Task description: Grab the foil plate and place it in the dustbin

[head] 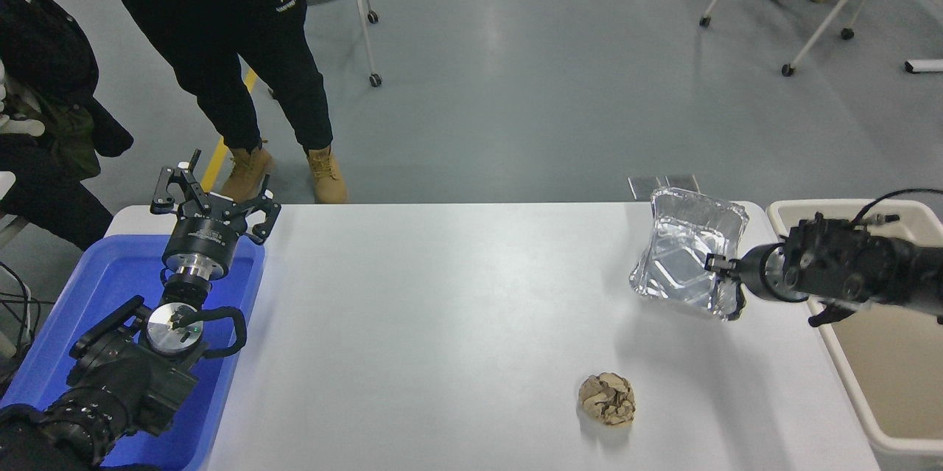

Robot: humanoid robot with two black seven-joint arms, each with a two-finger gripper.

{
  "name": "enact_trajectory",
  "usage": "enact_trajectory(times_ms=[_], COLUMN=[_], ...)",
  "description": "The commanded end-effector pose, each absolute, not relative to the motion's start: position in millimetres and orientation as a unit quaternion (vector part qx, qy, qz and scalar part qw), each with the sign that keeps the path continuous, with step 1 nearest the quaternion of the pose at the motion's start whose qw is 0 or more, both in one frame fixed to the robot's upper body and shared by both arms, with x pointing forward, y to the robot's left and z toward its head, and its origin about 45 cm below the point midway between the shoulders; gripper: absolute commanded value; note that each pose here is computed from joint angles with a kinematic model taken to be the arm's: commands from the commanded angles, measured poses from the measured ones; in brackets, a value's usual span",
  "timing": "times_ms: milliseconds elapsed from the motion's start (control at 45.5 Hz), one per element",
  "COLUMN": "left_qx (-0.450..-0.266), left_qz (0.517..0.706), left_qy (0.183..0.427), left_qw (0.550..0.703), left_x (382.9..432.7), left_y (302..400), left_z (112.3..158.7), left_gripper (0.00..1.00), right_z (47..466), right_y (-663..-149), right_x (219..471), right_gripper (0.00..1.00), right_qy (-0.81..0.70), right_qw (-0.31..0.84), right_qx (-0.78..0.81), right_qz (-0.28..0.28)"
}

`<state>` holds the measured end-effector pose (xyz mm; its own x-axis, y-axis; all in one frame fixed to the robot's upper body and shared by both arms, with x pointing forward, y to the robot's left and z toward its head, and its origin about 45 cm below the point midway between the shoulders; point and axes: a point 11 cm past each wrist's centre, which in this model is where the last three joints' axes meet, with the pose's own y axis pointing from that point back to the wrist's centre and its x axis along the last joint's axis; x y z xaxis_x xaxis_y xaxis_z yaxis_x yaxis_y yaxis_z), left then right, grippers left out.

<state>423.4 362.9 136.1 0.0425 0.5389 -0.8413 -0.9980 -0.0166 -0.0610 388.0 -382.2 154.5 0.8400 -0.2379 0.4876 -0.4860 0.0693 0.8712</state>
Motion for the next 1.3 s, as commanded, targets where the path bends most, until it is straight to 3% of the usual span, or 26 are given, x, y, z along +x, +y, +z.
enact_trajectory(times_ms=[0,374,791,1275], left_qx=[-0.361,-0.361,-0.361,-0.361], left_qz=[0.615,0.615,0.614,0.615], left_qy=[0.318,0.317,0.318,0.318], left_qw=[0.625,0.625,0.625,0.625], left_x=[423.3,423.8,423.3,423.3], left_y=[363.2,363.0,363.1,363.2], left_z=[136.0,136.7,136.2,136.0], left_gripper=[0.99,0.99,0.99,0.99], right_z=[226.1,326.1,406.4,402.9], right_y=[-392.5,-396.4,-400.4,-411.8], right_x=[389.2,405.2,399.6,398.5], right_gripper=[0.0,0.0,0.0,0.0], right_qy=[-0.251,-0.26,-0.254,-0.254], right_qw=[0.684,0.672,0.67,0.68], right_qx=[0.68,0.686,0.69,0.681], right_qz=[0.086,0.099,0.099,0.09])
